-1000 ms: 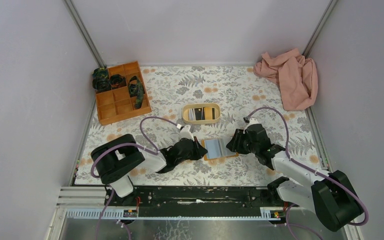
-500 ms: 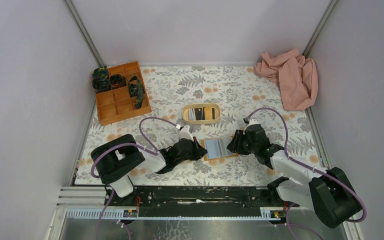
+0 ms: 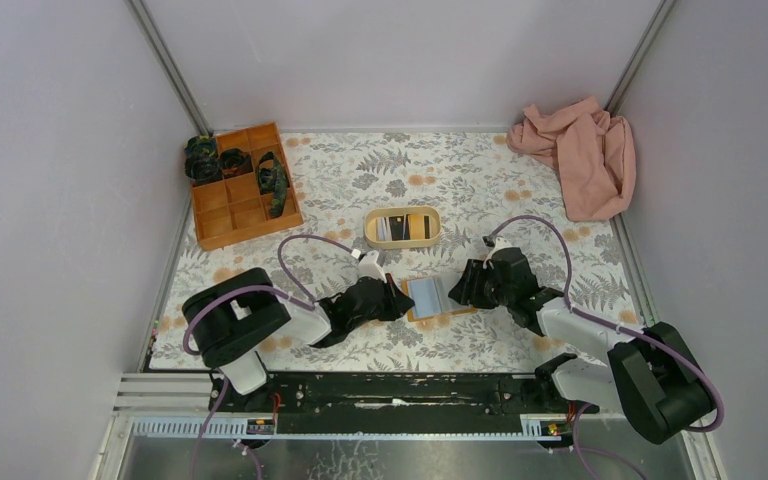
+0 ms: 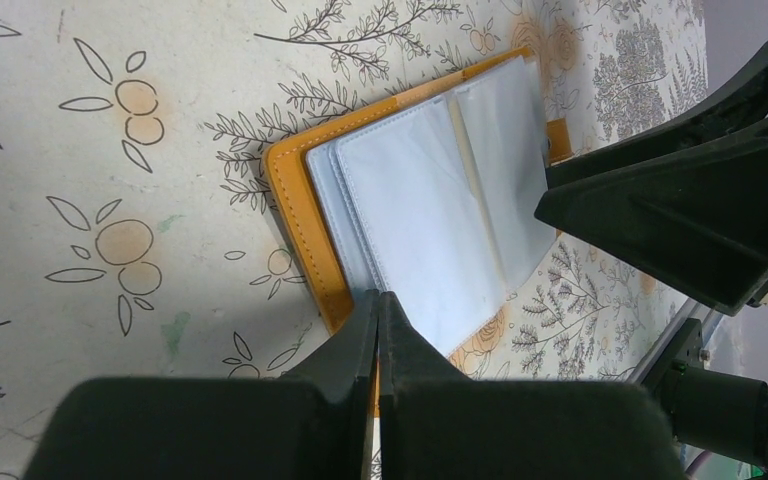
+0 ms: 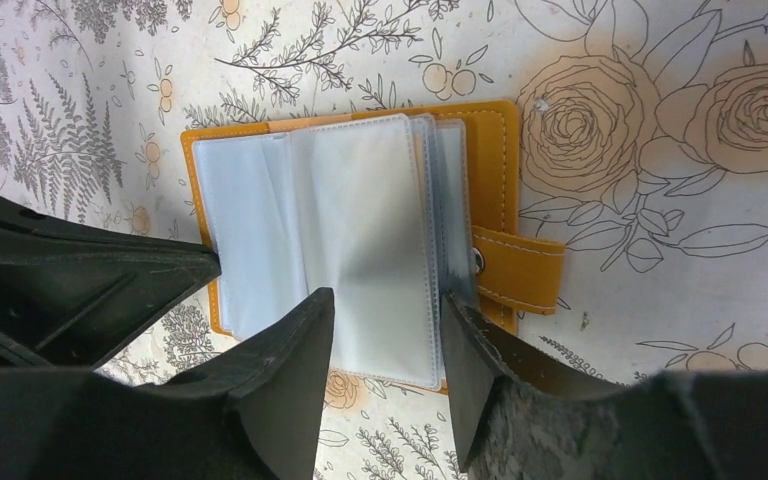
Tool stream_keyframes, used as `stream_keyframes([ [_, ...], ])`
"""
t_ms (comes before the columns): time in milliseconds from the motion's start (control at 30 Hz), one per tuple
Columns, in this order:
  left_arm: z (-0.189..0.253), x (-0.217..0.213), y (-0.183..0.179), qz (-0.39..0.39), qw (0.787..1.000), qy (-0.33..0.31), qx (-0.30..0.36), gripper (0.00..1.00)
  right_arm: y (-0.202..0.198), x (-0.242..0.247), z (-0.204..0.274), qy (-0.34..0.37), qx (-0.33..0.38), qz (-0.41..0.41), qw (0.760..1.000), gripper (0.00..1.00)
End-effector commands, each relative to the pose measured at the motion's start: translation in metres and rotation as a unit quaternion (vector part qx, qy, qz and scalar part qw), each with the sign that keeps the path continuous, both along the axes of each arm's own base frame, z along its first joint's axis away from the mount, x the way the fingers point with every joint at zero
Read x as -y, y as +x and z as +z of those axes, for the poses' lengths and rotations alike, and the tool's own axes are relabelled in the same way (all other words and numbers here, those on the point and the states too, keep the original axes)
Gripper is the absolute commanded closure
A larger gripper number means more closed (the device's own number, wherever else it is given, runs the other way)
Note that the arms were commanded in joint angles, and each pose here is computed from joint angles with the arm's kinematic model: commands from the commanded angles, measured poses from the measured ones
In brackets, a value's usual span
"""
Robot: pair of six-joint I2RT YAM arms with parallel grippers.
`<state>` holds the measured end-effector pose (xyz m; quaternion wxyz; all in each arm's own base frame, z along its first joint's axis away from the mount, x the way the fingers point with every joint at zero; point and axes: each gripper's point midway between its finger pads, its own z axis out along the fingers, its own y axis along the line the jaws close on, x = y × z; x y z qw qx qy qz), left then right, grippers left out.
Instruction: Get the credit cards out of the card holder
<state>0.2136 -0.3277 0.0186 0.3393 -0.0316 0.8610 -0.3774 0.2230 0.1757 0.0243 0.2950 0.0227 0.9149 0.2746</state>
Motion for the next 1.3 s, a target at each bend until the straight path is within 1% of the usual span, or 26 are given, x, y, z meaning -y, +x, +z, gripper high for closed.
stream_keyframes([
  [0,-0.027,-0.013,-0.008,-0.006,0.999,0.038,-0.023,1.00,-0.006,-0.014,0.009,0.040,0.002,0.029,0.999,0.49],
  [267,-0.031,-0.010,-0.008,-0.010,0.999,0.040,-0.027,1.00,-0.004,-0.015,0.032,0.047,0.032,0.032,0.998,0.50],
  [433,-0.032,-0.008,-0.008,-0.012,0.999,0.037,-0.028,1.00,-0.006,-0.019,0.041,0.054,0.038,0.038,0.997,0.50],
  [667,-0.034,-0.006,-0.009,-0.016,0.999,0.038,-0.030,1.00,-0.013,-0.030,0.043,0.055,0.039,0.053,0.996,0.50],
  [867,-0.037,-0.002,-0.009,-0.020,0.999,0.037,-0.034,1.00,-0.022,-0.049,0.048,0.050,0.045,0.077,0.995,0.50],
  [1067,-0.039,-0.003,-0.009,-0.019,0.998,0.038,-0.035,1.00,-0.028,-0.062,0.041,0.043,0.038,0.097,0.994,0.50],
  [1267,-0.041,-0.004,-0.009,-0.019,0.998,0.043,-0.037,1.00,-0.022,-0.055,0.038,0.017,0.044,0.085,0.995,0.50],
])
